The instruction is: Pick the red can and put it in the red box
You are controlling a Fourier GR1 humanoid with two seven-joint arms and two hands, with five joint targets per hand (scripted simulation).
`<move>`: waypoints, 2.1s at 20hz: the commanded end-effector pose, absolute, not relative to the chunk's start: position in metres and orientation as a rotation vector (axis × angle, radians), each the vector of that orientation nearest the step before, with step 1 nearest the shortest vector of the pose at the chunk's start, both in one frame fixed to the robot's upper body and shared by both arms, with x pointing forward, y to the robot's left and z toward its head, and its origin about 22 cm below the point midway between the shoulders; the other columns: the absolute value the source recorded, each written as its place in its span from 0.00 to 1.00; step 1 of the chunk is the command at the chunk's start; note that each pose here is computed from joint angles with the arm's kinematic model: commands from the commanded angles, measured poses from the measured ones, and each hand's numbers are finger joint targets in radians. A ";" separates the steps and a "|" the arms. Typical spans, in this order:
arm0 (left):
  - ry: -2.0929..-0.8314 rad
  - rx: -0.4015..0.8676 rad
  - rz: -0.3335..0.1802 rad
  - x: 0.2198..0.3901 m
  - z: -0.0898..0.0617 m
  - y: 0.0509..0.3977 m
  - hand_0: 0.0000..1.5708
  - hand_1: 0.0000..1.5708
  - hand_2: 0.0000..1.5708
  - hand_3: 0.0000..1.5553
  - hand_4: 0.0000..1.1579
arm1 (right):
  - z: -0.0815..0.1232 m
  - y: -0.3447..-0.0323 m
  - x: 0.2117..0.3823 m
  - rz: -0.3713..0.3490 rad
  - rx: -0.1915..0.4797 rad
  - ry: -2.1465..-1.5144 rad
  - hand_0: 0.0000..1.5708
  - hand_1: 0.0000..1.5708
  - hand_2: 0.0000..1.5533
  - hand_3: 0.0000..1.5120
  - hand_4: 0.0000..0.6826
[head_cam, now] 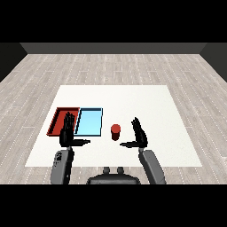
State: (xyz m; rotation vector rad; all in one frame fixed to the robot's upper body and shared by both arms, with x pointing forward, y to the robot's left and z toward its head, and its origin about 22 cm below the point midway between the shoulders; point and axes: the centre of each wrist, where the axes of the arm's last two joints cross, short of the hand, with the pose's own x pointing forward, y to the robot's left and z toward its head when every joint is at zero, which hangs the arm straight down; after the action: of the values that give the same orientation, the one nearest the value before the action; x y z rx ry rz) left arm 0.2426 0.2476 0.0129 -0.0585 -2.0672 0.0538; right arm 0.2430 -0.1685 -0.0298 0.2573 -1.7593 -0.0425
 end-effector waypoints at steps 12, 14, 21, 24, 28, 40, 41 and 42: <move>-2.058 -0.085 0.059 0.256 0.015 0.241 0.00 0.00 0.00 0.00 0.00 | -0.041 -0.128 0.244 -0.098 0.318 -1.695 0.00 0.00 0.00 0.00 0.00; -2.068 -0.085 0.056 0.235 0.021 0.254 0.00 0.00 0.00 0.00 0.00 | -0.070 -0.135 0.245 -0.106 0.323 -1.693 0.00 0.00 0.00 0.00 0.00; -2.079 -0.079 0.033 0.239 0.005 0.249 0.00 0.00 0.00 0.00 0.00 | -0.062 -0.117 0.252 -0.104 0.333 -1.688 0.00 0.00 0.00 0.00 0.00; -2.074 -0.104 0.067 0.220 0.014 0.265 0.00 0.00 0.00 0.00 0.00 | -0.048 -0.127 0.269 -0.101 0.366 -1.683 0.00 0.00 0.00 0.00 0.00; -2.087 -0.101 0.055 0.232 0.021 0.245 0.00 0.00 0.00 0.00 0.00 | -0.067 -0.105 0.252 -0.093 0.346 -1.647 0.00 0.00 0.00 0.00 0.00; -2.097 -0.105 0.047 0.242 -0.001 0.258 0.00 0.00 0.00 0.00 0.00 | -0.058 -0.102 0.287 -0.089 0.309 -1.614 0.00 0.00 0.00 0.00 0.00; -2.077 -0.113 0.072 0.227 0.018 0.263 0.00 0.00 0.00 0.00 0.00 | -0.076 -0.117 0.272 -0.084 0.334 -1.624 0.00 0.00 0.00 0.00 0.00; -2.080 -0.087 0.063 0.219 0.020 0.255 0.00 0.00 0.00 0.00 0.00 | -0.058 -0.096 0.277 -0.091 0.327 -1.632 0.00 0.00 0.00 0.00 0.00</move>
State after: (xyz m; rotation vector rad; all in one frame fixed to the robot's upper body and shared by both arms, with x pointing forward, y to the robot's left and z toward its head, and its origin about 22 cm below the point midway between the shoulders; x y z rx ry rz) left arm 0.2309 0.2591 0.0147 -0.0994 -2.0849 0.0587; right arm 0.2781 -0.1069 -0.0634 0.3260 -1.6315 -0.0945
